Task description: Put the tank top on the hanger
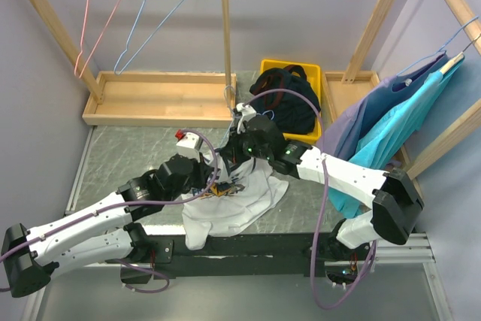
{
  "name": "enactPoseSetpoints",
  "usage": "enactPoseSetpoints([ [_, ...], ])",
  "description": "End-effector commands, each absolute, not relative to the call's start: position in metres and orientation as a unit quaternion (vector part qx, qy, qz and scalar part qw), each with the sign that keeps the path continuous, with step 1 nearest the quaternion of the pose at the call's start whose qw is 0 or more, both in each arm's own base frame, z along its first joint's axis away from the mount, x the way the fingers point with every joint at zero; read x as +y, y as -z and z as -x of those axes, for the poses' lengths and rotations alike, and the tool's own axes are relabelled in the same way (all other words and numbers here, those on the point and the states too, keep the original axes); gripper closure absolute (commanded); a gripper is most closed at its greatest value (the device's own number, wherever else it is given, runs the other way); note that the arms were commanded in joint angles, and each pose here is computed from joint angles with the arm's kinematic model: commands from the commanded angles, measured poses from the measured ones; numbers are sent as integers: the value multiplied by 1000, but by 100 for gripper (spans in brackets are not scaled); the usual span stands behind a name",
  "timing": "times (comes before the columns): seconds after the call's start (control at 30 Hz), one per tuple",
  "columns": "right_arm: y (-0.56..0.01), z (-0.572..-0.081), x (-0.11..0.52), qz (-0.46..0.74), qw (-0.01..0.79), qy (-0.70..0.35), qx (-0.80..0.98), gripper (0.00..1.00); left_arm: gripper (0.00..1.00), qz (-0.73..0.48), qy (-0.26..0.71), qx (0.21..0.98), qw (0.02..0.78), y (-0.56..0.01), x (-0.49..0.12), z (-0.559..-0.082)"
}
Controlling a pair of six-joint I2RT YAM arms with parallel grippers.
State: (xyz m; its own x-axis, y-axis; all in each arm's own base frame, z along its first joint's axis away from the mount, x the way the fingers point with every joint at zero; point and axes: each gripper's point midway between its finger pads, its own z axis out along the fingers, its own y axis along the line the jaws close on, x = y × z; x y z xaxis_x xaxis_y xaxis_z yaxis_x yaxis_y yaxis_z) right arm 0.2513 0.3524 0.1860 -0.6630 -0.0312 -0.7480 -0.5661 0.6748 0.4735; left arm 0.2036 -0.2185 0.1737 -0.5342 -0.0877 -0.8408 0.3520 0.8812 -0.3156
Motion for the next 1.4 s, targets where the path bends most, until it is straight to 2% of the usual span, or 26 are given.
enactPoseSetpoints([
  [0.0, -233, -288, 331, 135, 458, -319, 819, 90, 99, -86, 243, 829, 496, -199, -220, -206],
  [0.03, -236, -287, 330, 136, 461, -316, 818, 86, 99, -87, 243, 829, 496, -200, -221, -206],
  [0.07, -235, -288, 328, 141, 465, -311, 817, 74, 99, -89, 244, 829, 496, -200, -221, -205],
  [0.17, -244, -292, 316, 130, 490, -294, 810, 58, 99, -94, 240, 831, 493, -199, -222, -206],
  [0.33, -263, -312, 290, 103, 542, -228, 802, 54, 99, -101, 239, 832, 490, -200, -223, -204],
  [0.47, -280, -337, 284, 91, 573, -198, 790, 43, 99, -104, 241, 831, 490, -203, -223, -203],
  [0.73, -293, -377, 307, 134, 580, -193, 780, 37, 99, -118, 245, 827, 493, -213, -226, -203],
  [0.9, -280, -382, 320, 157, 559, -193, 791, 37, 99, -123, 245, 823, 498, -220, -227, -204],
  [1.1, -268, -385, 324, 155, 550, -195, 797, 45, 99, -126, 242, 818, 506, -230, -226, -206],
  [1.2, -276, -384, 322, 150, 558, -197, 792, 57, 99, -129, 241, 816, 509, -235, -226, -207],
  [1.23, -282, -384, 323, 149, 562, -200, 789, 78, 99, -130, 241, 815, 511, -237, -226, -207],
  [1.27, -285, -385, 320, 147, 564, -193, 789, 88, 99, -131, 237, 816, 510, -236, -225, -207],
  [1.33, -302, -382, 322, 148, 575, -194, 781, 100, 99, -133, 236, 813, 515, -243, -225, -209],
  [1.37, -306, -380, 320, 151, 579, -183, 780, 100, 99, -134, 233, 813, 516, -245, -225, -209],
])
